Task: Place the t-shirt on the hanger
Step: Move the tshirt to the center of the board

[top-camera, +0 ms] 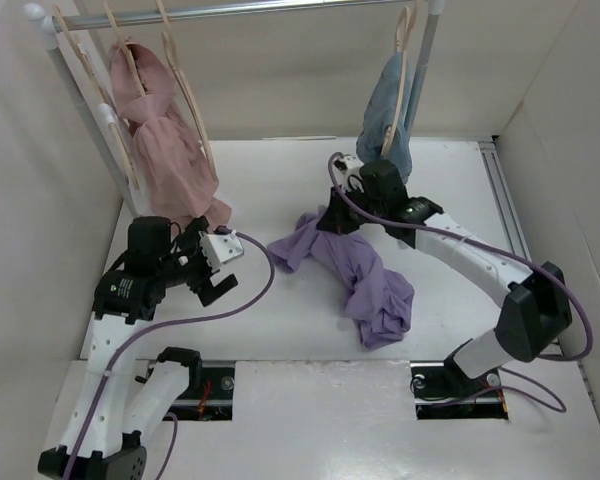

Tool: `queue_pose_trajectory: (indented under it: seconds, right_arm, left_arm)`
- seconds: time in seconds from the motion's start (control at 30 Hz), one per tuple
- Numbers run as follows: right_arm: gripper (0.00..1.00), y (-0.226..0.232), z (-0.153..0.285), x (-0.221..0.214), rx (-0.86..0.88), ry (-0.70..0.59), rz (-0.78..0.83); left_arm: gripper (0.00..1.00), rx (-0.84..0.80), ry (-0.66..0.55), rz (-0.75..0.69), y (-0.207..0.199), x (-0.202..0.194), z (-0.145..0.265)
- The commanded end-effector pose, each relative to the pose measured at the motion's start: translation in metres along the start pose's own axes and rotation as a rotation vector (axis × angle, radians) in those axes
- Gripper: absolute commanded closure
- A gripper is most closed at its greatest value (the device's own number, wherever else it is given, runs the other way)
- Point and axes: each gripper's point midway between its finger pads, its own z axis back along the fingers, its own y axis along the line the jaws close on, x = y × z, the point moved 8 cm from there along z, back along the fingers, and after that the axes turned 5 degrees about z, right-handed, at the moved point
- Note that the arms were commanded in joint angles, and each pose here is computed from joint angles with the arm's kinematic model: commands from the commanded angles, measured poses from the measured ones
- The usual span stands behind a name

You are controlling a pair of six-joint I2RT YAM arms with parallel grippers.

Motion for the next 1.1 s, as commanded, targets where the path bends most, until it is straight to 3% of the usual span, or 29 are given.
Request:
queue_pose_trajectory:
  seconds: [0.0, 0.17, 0.37, 0.47, 0.53, 0.6, 0.63, 0.7, 0.73, 0.77, 0.83, 0.93, 1.03, 1.07]
  right_arm:
    - [1.0, 0.045, -0.019, 0.027, 0.225, -0.09, 0.076]
    - [1.0, 0.051, -0.051, 0.064, 0.211, -0.149, -0.003]
    - [1.0, 0.096, -0.088, 0.096, 0.356, -0.235, -0.089]
    - [1.0, 0.117, -0.077, 0.124, 0.402, -0.406, -0.153]
    - [1.0, 0.114, -0.063, 0.139, 0.308, -0.507, -0.213]
    - [1.0, 0.102, -0.06, 0.128, 0.204, -0.5, -0.283]
    - [0.95, 0.094, -0.065, 0.12, 0.148, -0.476, -0.286]
    - [0.56, 0.074, -0.076, 0.099, 0.005, -0.335, -0.258]
    - [0.22, 0.06, -0.095, 0.082, -0.058, -0.239, -0.178]
    - [0.12, 0.048, -0.102, 0.058, -0.129, -0.095, -0.135]
    - [0.07, 0.038, -0.108, 0.053, -0.203, 0.009, -0.032]
    - [0.05, 0.005, -0.114, 0.011, -0.335, 0.205, 0.066]
    - [0.05, -0.006, -0.095, 0.016, -0.257, 0.116, 0.049]
    - [0.05, -0.015, -0.092, -0.002, -0.256, 0.143, 0.036]
  left_arm:
    - [0.0, -0.028, -0.011, 0.019, 0.006, -0.001, -0.014]
    - [0.0, -0.098, -0.002, 0.055, 0.007, -0.007, -0.032]
    - [0.0, -0.1, -0.027, 0.035, 0.013, 0.001, -0.034]
    - [0.0, -0.116, -0.044, 0.011, 0.013, 0.003, -0.034]
    - [0.0, -0.125, -0.053, 0.011, 0.012, 0.004, -0.034]
    - [0.0, -0.129, -0.067, 0.006, 0.012, 0.005, -0.035]
    - [0.0, -0.141, -0.068, 0.004, 0.013, 0.005, -0.037]
    - [0.0, -0.161, -0.06, 0.017, 0.014, 0.004, -0.042]
    - [0.0, -0.17, -0.05, 0.027, 0.015, 0.002, -0.045]
    - [0.0, -0.206, -0.012, 0.053, 0.015, -0.005, -0.052]
    - [0.0, -0.247, 0.03, 0.043, 0.014, -0.011, -0.058]
    - [0.0, -0.295, 0.117, -0.019, 0.002, -0.023, -0.067]
    - [0.0, -0.321, 0.185, -0.11, -0.018, -0.036, -0.074]
    - [0.0, -0.323, 0.197, -0.143, -0.024, -0.039, -0.076]
